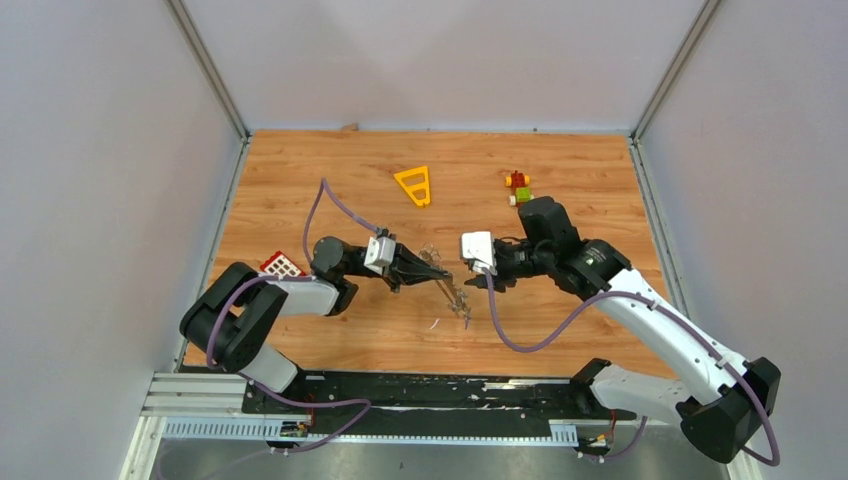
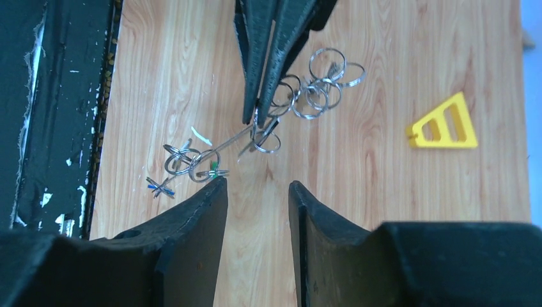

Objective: Put the keys on the keyring
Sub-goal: Adjust the key on the keyring.

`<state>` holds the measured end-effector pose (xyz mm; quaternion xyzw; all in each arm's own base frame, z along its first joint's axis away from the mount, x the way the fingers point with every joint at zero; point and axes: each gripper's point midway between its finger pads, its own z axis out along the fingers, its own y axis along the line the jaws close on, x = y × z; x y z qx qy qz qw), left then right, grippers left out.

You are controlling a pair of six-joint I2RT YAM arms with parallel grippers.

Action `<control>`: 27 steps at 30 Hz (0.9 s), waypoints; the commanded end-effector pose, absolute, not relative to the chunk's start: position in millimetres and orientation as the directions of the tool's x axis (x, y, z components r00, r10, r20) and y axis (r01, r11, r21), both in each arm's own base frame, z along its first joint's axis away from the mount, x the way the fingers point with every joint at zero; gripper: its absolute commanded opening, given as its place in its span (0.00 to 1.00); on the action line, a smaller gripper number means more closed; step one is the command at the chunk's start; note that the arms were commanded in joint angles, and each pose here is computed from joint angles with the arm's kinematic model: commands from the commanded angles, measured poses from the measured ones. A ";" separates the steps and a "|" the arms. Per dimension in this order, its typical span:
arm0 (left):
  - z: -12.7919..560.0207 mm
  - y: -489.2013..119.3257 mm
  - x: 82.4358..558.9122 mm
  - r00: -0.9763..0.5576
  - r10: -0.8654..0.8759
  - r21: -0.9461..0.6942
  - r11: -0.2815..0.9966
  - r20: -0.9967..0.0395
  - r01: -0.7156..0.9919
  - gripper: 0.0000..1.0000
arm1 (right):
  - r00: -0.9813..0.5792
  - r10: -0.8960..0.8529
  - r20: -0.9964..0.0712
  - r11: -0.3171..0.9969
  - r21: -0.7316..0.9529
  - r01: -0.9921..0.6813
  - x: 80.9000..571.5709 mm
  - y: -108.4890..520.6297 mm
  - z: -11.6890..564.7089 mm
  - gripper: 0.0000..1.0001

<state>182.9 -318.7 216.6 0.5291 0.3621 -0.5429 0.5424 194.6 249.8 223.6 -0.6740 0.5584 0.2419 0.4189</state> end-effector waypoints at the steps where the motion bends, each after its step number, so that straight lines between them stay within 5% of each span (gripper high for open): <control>1: 257.0 -315.2 173.6 0.243 -0.298 0.300 -0.163 -0.923 0.940 0.00 | 0.433 -0.395 -0.810 -0.111 -0.426 -0.898 187.7 267.4 245.7 0.42; 13: 262.5 -317.2 166.4 0.224 -0.305 0.290 -0.189 -0.925 0.938 0.00 | 0.513 -0.392 -0.764 -0.176 -0.485 -0.857 188.3 283.4 244.2 0.43; 27: 265.7 -317.1 167.3 0.204 -0.308 0.268 -0.183 -0.929 0.946 0.00 | 0.511 -0.416 -0.752 -0.186 -0.479 -0.858 186.6 283.3 231.8 0.09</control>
